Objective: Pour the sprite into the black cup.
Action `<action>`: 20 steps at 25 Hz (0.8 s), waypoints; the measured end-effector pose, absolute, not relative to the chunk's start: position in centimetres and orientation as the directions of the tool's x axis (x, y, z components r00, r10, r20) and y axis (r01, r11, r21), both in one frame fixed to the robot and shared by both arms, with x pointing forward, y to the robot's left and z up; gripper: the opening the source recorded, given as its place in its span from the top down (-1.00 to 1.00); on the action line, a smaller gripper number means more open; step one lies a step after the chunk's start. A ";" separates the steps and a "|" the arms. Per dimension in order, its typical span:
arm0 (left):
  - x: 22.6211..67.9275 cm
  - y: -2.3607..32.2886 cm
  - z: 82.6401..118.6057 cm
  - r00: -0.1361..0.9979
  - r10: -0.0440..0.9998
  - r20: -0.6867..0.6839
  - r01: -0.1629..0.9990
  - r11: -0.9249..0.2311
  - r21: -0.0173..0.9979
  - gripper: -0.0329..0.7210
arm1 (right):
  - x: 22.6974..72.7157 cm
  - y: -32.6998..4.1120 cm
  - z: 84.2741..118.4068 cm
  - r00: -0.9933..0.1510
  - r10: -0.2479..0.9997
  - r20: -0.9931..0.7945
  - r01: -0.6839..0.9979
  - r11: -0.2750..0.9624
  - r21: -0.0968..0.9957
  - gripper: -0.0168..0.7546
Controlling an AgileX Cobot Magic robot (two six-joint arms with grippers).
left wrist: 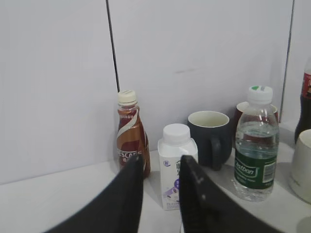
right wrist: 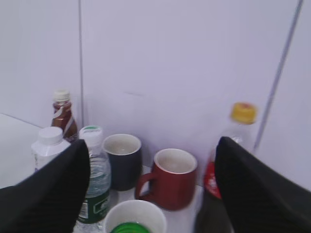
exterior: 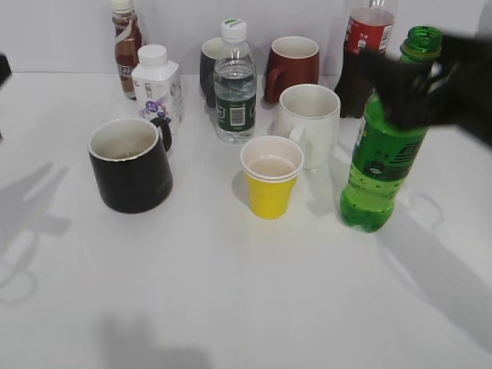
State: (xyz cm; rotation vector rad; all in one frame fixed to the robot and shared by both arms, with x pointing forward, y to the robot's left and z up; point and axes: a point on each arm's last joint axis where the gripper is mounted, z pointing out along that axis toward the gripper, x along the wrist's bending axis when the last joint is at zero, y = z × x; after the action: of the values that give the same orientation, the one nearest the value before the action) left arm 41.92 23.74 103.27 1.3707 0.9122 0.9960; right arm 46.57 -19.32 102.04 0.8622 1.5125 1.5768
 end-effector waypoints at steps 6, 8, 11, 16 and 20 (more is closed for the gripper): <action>39.5 24.6 110.8 0.337 0.940 0.053 0.093 -0.090 0.992 0.35 | 45.0 -20.3 109.7 -0.442 0.893 -0.080 -0.092 0.044 0.995 -0.60; 38.0 25.2 112.7 0.337 0.940 0.050 0.124 -0.097 0.988 0.35 | 43.5 -21.2 111.7 -0.423 0.904 -0.058 -0.038 0.047 0.998 -0.60; 35.4 26.2 113.9 0.336 0.940 0.061 0.198 -0.134 0.971 0.35 | 40.8 -22.6 113.5 -0.396 0.917 -0.047 0.015 0.057 0.998 -0.59; 30.1 28.3 113.3 0.314 0.948 0.050 0.310 -0.152 0.938 0.25 | 35.1 -25.5 114.4 -0.355 0.934 -0.040 0.091 0.077 0.993 -0.59; 25.9 30.3 112.0 0.262 0.963 0.068 0.376 -0.167 0.911 0.01 | 30.7 -27.4 113.3 -0.348 0.937 -0.029 0.229 0.115 0.967 -0.59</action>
State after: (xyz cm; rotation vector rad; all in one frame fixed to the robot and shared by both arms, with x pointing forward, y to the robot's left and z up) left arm 25.92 30.25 112.04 1.7018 1.2410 0.8873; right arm 30.73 -27.45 113.28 1.1482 1.6909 1.2754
